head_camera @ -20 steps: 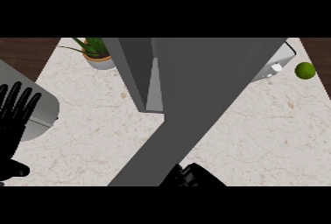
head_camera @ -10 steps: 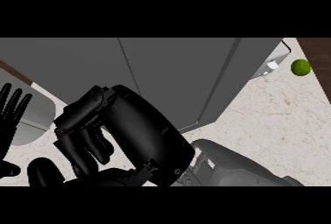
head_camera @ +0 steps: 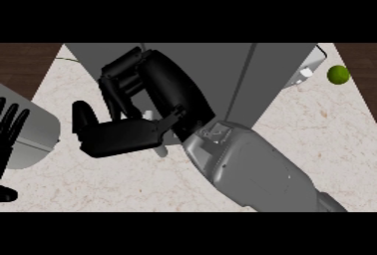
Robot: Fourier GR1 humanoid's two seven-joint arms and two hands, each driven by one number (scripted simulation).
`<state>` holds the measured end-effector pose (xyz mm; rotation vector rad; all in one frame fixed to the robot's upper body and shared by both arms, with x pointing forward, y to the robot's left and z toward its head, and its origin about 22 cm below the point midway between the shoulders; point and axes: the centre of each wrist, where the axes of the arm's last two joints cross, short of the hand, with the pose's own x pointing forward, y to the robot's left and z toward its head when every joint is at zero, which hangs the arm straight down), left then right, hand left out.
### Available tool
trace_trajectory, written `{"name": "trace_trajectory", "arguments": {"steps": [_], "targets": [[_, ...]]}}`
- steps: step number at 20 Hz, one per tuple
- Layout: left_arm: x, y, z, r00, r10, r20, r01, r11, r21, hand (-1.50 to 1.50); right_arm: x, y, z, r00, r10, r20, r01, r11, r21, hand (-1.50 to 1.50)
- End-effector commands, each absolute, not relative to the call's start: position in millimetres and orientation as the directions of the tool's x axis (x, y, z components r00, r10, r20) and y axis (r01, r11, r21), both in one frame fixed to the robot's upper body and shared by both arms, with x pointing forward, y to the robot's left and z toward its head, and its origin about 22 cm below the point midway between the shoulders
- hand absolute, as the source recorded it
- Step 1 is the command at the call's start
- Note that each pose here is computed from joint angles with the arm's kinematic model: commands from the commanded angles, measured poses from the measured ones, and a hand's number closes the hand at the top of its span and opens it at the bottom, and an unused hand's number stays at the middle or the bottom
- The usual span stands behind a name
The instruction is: Pick up the wine, place it into the cabinet and close the cabinet
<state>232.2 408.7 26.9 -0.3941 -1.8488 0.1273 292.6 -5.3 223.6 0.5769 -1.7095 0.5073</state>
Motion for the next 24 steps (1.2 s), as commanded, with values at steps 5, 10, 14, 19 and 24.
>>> {"name": "trace_trajectory", "arguments": {"steps": [5, 10, 14, 19, 24], "targets": [[238, 403, 31, -0.275, 0.333, 0.902, 0.208, 0.936, -0.283, -1.50, 350, -39, 185, -0.165, -0.053, 0.985, -0.566, 0.823, -0.050, 1.50], [237, 409, 34, -0.272, 0.335, 0.902, 0.207, 0.936, -0.285, -1.50, 366, -55, 168, -0.183, -0.035, 0.983, -0.557, 0.827, -0.074, 1.50], [239, 406, 32, -0.264, 0.341, 0.902, 0.233, 0.930, -0.283, -1.50, 385, -61, 178, -0.210, -0.012, 0.978, -0.525, 0.845, -0.103, 1.50], [244, 404, 33, -0.260, 0.340, 0.904, 0.241, 0.929, -0.280, -1.50, 393, -66, 173, -0.225, 0.008, 0.974, -0.501, 0.857, -0.123, 1.50], [243, 394, 25, -0.254, 0.360, 0.898, 0.248, 0.921, -0.300, -1.50, 393, -75, 175, -0.217, 0.002, 0.976, -0.498, 0.860, -0.112, 1.50]]}}
